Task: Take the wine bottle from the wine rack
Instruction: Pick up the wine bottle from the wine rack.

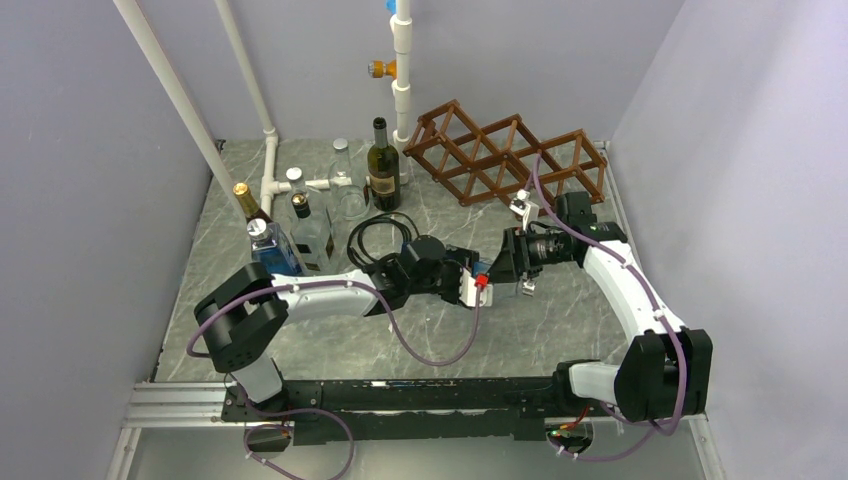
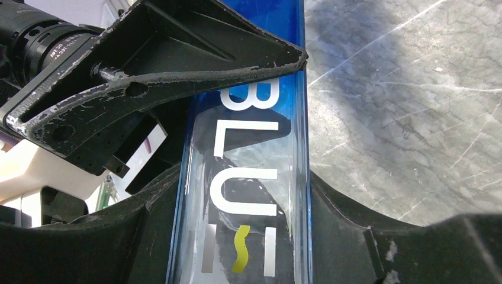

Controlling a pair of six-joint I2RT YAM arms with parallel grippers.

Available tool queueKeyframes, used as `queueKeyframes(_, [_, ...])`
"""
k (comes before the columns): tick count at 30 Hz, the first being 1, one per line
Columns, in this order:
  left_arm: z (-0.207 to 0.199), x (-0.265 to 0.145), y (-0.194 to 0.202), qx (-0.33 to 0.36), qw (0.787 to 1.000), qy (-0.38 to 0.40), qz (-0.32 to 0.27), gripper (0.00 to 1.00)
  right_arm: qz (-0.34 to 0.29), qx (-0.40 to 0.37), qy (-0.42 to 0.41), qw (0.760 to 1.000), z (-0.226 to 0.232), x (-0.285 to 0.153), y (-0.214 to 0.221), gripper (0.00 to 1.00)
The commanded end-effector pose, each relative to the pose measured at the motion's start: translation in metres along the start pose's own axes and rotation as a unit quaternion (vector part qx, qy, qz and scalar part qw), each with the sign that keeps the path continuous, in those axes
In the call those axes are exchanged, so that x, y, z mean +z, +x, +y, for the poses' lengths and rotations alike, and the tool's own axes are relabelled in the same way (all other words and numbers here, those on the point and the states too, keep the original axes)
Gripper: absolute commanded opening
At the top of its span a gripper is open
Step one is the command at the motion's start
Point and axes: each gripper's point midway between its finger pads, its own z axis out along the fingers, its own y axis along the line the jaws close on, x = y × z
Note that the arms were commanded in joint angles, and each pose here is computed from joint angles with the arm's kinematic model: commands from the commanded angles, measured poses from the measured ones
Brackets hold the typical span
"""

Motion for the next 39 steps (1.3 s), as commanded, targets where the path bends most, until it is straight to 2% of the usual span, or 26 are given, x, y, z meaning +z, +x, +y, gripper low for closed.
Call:
queueKeyframes(1, [0.052,-0.015,-0.044,-0.001,0.994,-0.088,-0.062,0.00,-0.043,-0.133,-0.102,0.985,0.049,-0.016,-0.026,0.63])
queueKeyframes(4, [0.056,-0.020,-0.049,-0.001,0.993,-0.095,-0.068,0.00,-0.042,-0.149,-0.112,0.982,0.053,-0.018,-0.026,0.76])
queueKeyframes(5, [0.056,-0.021,-0.050,0.000,0.993,-0.098,-0.070,0.00,-0.041,-0.157,-0.118,0.980,0.055,-0.020,-0.025,0.83])
queueKeyframes(6, [0.057,-0.023,-0.052,0.000,0.992,-0.099,-0.071,0.00,-0.041,-0.160,-0.120,0.979,0.056,-0.021,-0.025,0.95])
queueKeyframes(7, [0.056,-0.024,-0.053,0.000,0.992,-0.101,-0.073,0.00,-0.041,-0.163,-0.122,0.978,0.058,-0.022,-0.025,0.99])
queueKeyframes(18, [0.049,-0.035,-0.056,0.001,0.992,-0.099,-0.082,0.00,-0.064,-0.182,-0.118,0.974,0.062,-0.038,-0.028,1.00])
queueKeyframes(26, [0.055,-0.047,-0.071,-0.024,0.986,-0.116,-0.114,0.00,-0.083,-0.206,-0.117,0.968,0.071,-0.048,-0.033,1.00])
queueKeyframes(39, [0.051,-0.072,-0.087,-0.081,0.976,-0.124,-0.159,0.00,-0.099,-0.304,-0.118,0.940,0.100,-0.073,-0.046,1.00])
